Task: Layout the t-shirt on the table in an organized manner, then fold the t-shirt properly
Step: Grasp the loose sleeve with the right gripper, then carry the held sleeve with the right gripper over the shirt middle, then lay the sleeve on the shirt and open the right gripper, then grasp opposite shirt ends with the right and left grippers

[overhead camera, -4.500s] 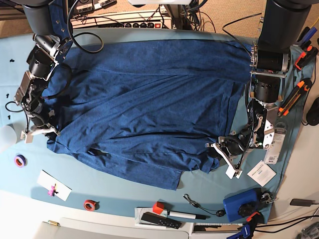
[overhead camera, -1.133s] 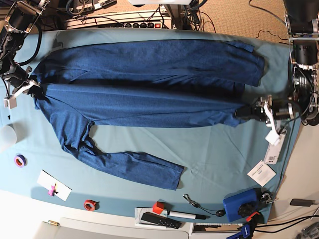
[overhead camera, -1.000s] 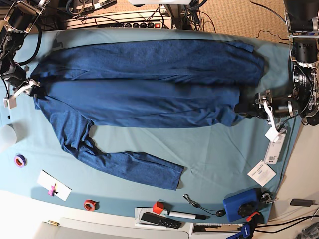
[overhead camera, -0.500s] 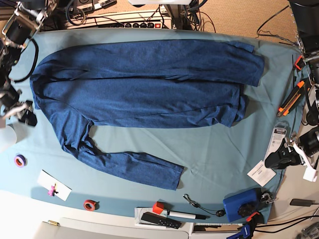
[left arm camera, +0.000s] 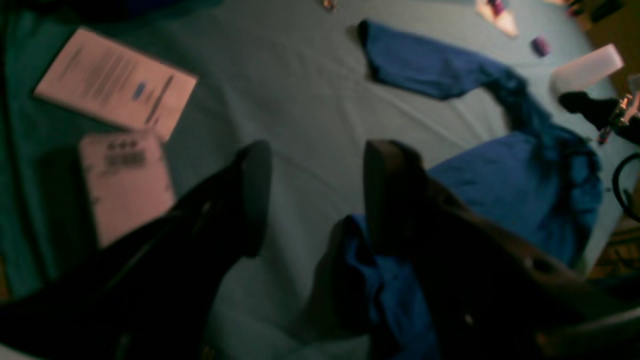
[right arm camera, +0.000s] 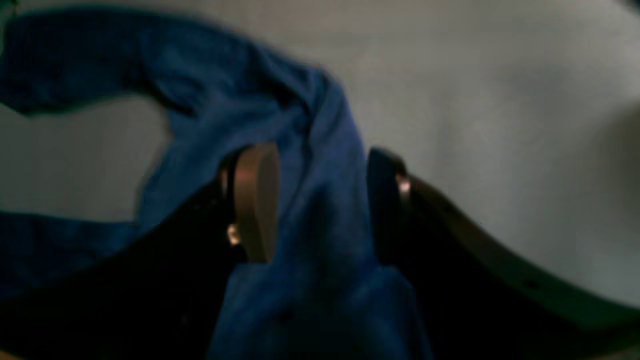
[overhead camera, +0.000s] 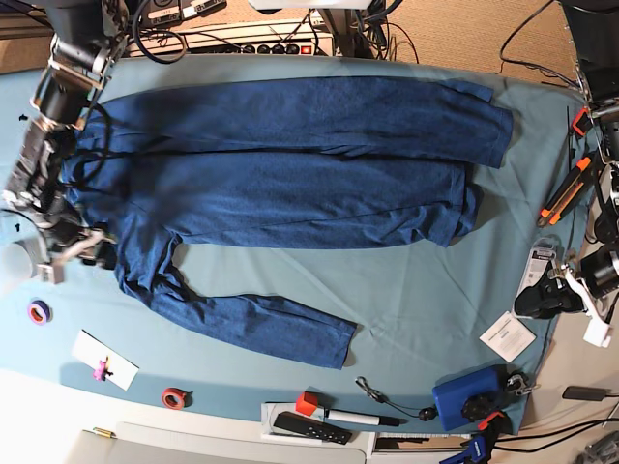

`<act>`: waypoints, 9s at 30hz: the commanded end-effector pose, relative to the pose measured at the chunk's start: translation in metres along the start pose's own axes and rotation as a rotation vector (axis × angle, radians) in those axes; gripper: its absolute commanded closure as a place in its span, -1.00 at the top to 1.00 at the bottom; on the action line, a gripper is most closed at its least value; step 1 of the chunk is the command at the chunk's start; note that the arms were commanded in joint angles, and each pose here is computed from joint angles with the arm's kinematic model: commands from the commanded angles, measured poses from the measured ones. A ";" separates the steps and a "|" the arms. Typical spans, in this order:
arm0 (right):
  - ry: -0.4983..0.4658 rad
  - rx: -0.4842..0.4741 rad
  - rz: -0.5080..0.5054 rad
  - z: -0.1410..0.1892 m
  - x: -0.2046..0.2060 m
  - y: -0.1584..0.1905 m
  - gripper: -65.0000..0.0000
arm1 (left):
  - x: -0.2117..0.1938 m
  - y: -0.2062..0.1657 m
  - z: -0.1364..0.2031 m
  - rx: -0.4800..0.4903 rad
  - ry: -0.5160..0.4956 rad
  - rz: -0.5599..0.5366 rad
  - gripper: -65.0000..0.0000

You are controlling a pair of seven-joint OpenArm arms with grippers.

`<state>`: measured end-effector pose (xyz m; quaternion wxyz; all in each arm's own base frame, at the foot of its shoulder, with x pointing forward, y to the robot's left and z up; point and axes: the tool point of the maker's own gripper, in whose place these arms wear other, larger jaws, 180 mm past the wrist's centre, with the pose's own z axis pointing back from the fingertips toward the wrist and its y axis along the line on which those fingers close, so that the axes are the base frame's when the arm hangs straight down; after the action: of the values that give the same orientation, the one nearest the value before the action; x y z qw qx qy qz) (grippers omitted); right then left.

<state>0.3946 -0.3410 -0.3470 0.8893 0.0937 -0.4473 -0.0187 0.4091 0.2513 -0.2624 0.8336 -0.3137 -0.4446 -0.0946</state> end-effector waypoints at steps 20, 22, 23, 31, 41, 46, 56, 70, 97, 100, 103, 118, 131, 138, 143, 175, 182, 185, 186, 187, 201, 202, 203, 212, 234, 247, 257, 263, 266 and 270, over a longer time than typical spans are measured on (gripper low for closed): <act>-0.003 -0.053 -0.170 -0.051 0.017 -0.021 -0.14 | 0.026 -0.001 0.009 0.001 -0.060 -0.040 -0.06; 0.009 -0.045 -0.185 -0.054 0.008 -0.018 -0.14 | 0.026 -0.001 0.009 0.001 -0.061 -0.040 -0.06; 0.011 -0.042 -0.188 -0.055 0.006 -0.016 -0.14 | 0.026 -0.001 0.009 0.001 -0.060 -0.040 -0.06; -0.021 0.052 -0.207 -0.063 0.011 0.010 -1.00 | 0.026 -0.001 0.009 0.002 -0.059 -0.039 -0.06; -0.082 0.229 -0.220 -0.035 0.058 0.045 -1.00 | 0.025 0.000 0.009 0.007 -0.054 -0.042 -0.06; -0.105 0.242 -0.048 0.001 0.060 0.063 -1.00 | 0.022 0.003 0.009 0.022 -0.040 -0.050 -0.06; -0.043 0.350 0.136 0.067 -0.005 0.121 -1.00 | 0.022 0.003 0.009 0.022 -0.040 -0.050 -0.06; 0.125 0.479 0.110 0.111 -0.083 0.163 -1.00 | 0.022 0.003 0.009 0.022 -0.039 -0.050 -0.06; -0.245 0.381 0.086 0.038 0.028 0.193 -0.10 | 0.005 -0.049 -0.061 -0.125 -0.102 0.078 -0.06; -0.205 0.372 0.028 0.007 0.024 0.195 -0.10 | 0.005 -0.048 -0.061 -0.121 -0.099 0.075 -0.06; -0.149 0.363 0.004 -0.024 0.021 0.197 -0.10 | 0.005 -0.048 -0.061 -0.123 -0.100 0.073 -0.06; -0.025 0.330 0.093 -0.112 0.051 0.237 -0.10 | 0.005 -0.048 -0.061 -0.123 -0.100 0.073 -0.06; 0.052 0.261 0.070 -0.129 0.010 0.221 -0.11 | 0.005 -0.048 -0.061 -0.122 -0.099 0.073 -0.06; 0.005 0.413 0.077 -0.120 0.018 0.247 -1.00 | 0.005 -0.048 -0.061 -0.122 -0.099 0.073 -0.06; -0.070 0.492 0.058 -0.104 0.048 0.263 -1.00 | 0.005 -0.048 -0.060 -0.120 -0.099 0.071 -0.07; 0.205 1.016 0.498 0.059 -0.127 0.456 -0.81 | 0.016 -0.043 -0.056 -0.102 -0.102 0.046 -0.08; 0.160 1.042 0.481 0.062 -0.120 0.465 -0.27 | 0.016 -0.043 -0.056 -0.101 -0.102 0.048 -0.08; 0.105 1.005 0.464 0.055 -0.107 0.462 -0.27 | 0.015 -0.043 -0.056 -0.101 -0.101 0.048 -0.08; 0.084 0.987 0.450 0.051 -0.101 0.460 -0.27 | 0.015 -0.043 -0.057 -0.101 -0.101 0.048 -0.08; 0.062 0.952 0.406 0.045 -0.091 0.456 -0.27 | 0.015 -0.043 -0.056 -0.101 -0.101 0.048 -0.08; -0.009 0.560 -0.048 -0.009 -0.037 0.360 -0.27 | 0.014 -0.045 -0.058 -0.106 -0.102 0.052 -0.08; 0.009 0.564 -0.050 -0.011 -0.043 0.362 -0.27 | 0.014 -0.045 -0.058 -0.107 -0.102 0.053 -0.08; 0.031 0.570 -0.053 -0.014 -0.050 0.364 -0.27 | 0.014 -0.046 -0.059 -0.108 -0.103 0.054 -0.08; 0.188 0.665 -0.013 -0.022 -0.108 0.400 -0.28 | 0.011 -0.044 -0.058 -0.105 -0.094 0.054 -0.08; 0.206 0.918 0.403 0.011 -0.115 0.495 -0.80 | 0.010 -0.042 -0.058 -0.090 -0.091 0.047 -0.08; 0.290 1.158 0.612 0.065 -0.170 0.547 -0.69 | 0.010 -0.042 -0.058 -0.090 -0.090 0.047 -0.08; 0.123 1.013 0.510 0.030 -0.091 0.512 -0.14 | 0.010 -0.033 -0.049 -0.063 -0.072 0.034 -0.08; -0.131 0.826 0.219 0.018 0.023 0.424 -0.14 | 0.005 -0.007 -0.025 0.020 -0.027 0.063 -0.08; -0.180 0.764 0.132 0.022 0.044 0.377 -0.14 | -0.014 -0.008 -0.011 -0.015 0.052 0.100 -0.08; -0.168 0.732 0.038 0.028 0.043 0.331 -0.14 | -0.055 -0.018 0.006 -0.094 0.173 0.178 -0.08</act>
<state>0.3757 -0.0277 -0.2566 0.7789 0.3890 -0.4707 0.1428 0.3548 0.2264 -0.3165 0.8683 -0.3829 -0.3090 -0.0631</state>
